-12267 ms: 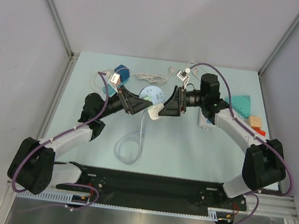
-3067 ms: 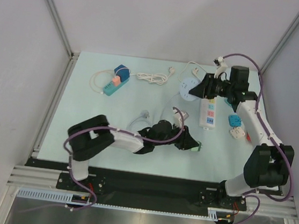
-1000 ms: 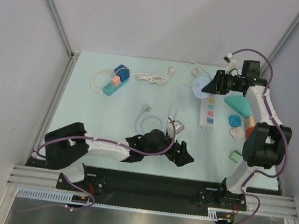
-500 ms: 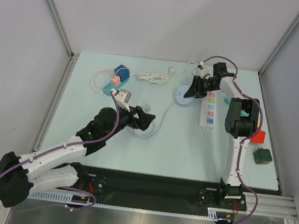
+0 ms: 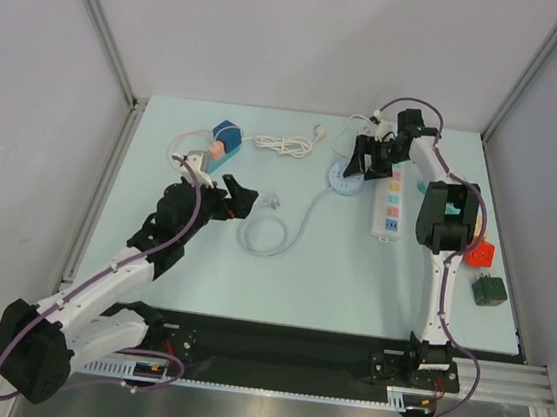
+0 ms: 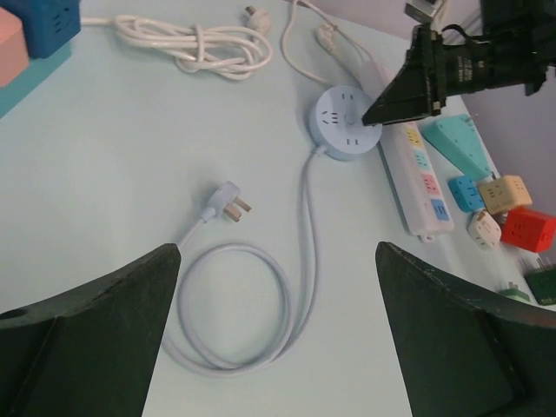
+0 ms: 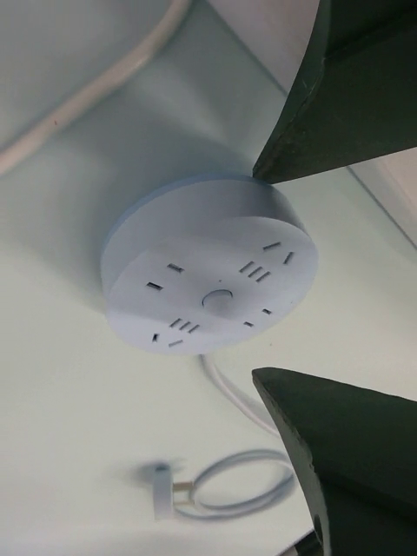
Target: Pull the plug off the socket
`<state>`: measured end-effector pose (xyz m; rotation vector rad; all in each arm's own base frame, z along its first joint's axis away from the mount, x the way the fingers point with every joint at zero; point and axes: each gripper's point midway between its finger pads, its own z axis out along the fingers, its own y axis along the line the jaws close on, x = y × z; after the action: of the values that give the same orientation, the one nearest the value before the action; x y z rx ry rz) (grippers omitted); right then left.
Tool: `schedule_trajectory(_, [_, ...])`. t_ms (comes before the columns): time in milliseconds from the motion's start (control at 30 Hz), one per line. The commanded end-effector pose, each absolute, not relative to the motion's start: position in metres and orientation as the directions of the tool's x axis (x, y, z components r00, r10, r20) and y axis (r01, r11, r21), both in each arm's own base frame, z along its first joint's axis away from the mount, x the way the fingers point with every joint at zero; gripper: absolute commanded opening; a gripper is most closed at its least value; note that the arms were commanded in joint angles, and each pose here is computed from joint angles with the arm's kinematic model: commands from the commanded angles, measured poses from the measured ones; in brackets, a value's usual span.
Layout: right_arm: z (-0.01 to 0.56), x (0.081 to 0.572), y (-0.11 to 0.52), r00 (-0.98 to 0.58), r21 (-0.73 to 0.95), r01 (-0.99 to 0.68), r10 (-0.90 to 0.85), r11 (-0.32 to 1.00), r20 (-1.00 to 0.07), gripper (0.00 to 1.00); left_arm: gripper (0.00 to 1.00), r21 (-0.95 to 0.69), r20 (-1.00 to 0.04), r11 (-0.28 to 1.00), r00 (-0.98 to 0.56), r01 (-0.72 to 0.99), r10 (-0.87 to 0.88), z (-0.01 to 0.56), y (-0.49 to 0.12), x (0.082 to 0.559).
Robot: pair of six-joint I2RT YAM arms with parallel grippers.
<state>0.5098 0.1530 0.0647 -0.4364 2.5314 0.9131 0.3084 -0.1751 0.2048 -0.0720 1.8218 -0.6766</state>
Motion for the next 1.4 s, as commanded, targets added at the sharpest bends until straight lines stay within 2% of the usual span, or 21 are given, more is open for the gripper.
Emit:
schedule_trajectory(0, [0.111, 0.525, 0.138, -0.798, 0.412, -0.467, -0.172, 0.782, -0.577, 0.94, 0.99, -0.511, -0.845, 0.822, -0.324, 0.252, -0.426, 0.233, -0.168, 0.324])
schedule_trajectory(200, [0.167, 0.526, 0.122, -0.697, 0.261, -0.513, -0.219, 0.818, -0.683, 1.0, 1.0, -0.507, -0.845, 0.839, -0.309, 0.198, -0.437, 0.246, -0.153, 0.352])
schedule_trajectory(233, [0.193, 0.52, 0.122, -0.656, 0.234, -0.534, -0.223, 0.813, -0.721, 1.0, 0.99, -0.501, -0.847, 0.847, -0.303, 0.18, -0.437, 0.245, -0.144, 0.359])
schedule_trajectory(267, [0.186, 0.509, 0.122, -0.669, 0.241, -0.534, -0.231, 0.81, -0.707, 1.0, 1.0, -0.496, -0.851, 0.85, -0.293, 0.177, -0.435, 0.25, -0.141, 0.364])
schedule_trajectory(333, [0.222, 0.495, 0.127, -0.577, 0.188, -0.59, -0.247, 0.785, -0.778, 1.0, 1.0, -0.48, -0.853, 0.865, -0.309, 0.149, -0.42, 0.241, -0.134, 0.377])
schedule_trajectory(367, [0.206, 0.477, 0.128, -0.599, 0.205, -0.596, -0.26, 0.776, -0.757, 1.0, 0.99, -0.453, -0.865, 0.882, -0.303, 0.127, -0.401, 0.237, -0.123, 0.385])
schedule_trajectory(433, [0.232, 0.458, 0.131, -0.511, 0.147, -0.643, -0.278, 0.751, -0.814, 1.0, 0.99, -0.408, -0.878, 0.904, -0.327, 0.128, -0.35, 0.228, -0.116, 0.4])
schedule_trajectory(467, [0.214, 0.441, 0.132, -0.535, 0.175, -0.648, -0.28, 0.741, -0.797, 1.0, 1.0, -0.391, -0.887, 0.91, -0.319, 0.138, -0.333, 0.233, -0.114, 0.408])
schedule_trajectory(567, [0.24, 0.408, 0.137, -0.462, 0.228, -0.724, -0.212, 0.651, -0.861, 1.0, 0.99, -0.301, -0.907, 0.937, -0.356, 0.178, -0.224, 0.216, -0.111, 0.428])
schedule_trajectory(600, [0.241, 0.385, 0.15, -0.471, 0.315, -0.775, -0.169, 0.547, -0.866, 1.0, 1.0, -0.274, -0.918, 0.942, -0.344, 0.195, -0.196, 0.226, -0.112, 0.439])
schedule_trajectory(633, [0.248, 0.372, 0.152, -0.474, 0.35, -0.794, -0.146, 0.496, -0.868, 1.0, 0.99, -0.21, -0.913, 0.956, -0.39, 0.204, -0.117, 0.206, -0.11, 0.447])
schedule_trajectory(667, [0.264, 0.351, 0.157, -0.451, 0.372, -0.837, -0.119, 0.402, -0.885, 1.0, 1.0, -0.172, -0.925, 0.966, -0.369, 0.194, -0.091, 0.22, -0.106, 0.461])
schedule_trajectory(700, [0.262, 0.338, 0.159, -0.463, 0.395, -0.843, -0.12, 0.365, -0.878, 1.0, 1.0, -0.113, -0.898, 0.977, -0.439, 0.183, -0.022, 0.194, -0.098, 0.465])
schedule_trajectory(833, [0.263, 0.299, 0.167, -0.47, 0.429, -0.859, -0.097, 0.279, -0.878, 1.0, 1.0, -0.003, -0.875, 0.977, -0.474, 0.211, 0.1, 0.187, -0.084, 0.488])
schedule_trajectory(967, [0.259, 0.296, 0.165, -0.393, 0.353, -0.883, -0.074, 0.311, -0.917, 1.0, 0.98, 0.08, -0.815, 0.963, -0.539, 0.256, 0.211, 0.16, -0.078, 0.51])
schedule_trajectory(1167, [0.255, 0.299, 0.156, -0.415, 0.375, -0.869, -0.063, 0.322, -0.908, 1.0, 0.89, 0.137, -0.745, 0.943, -0.596, 0.302, 0.299, 0.13, -0.073, 0.521])
schedule_trajectory(1367, [0.248, 0.303, 0.151, -0.446, 0.403, -0.852, -0.057, 0.335, -0.893, 1.0, 0.86, 0.169, -0.715, 0.936, -0.615, 0.31, 0.333, 0.112, -0.068, 0.537])
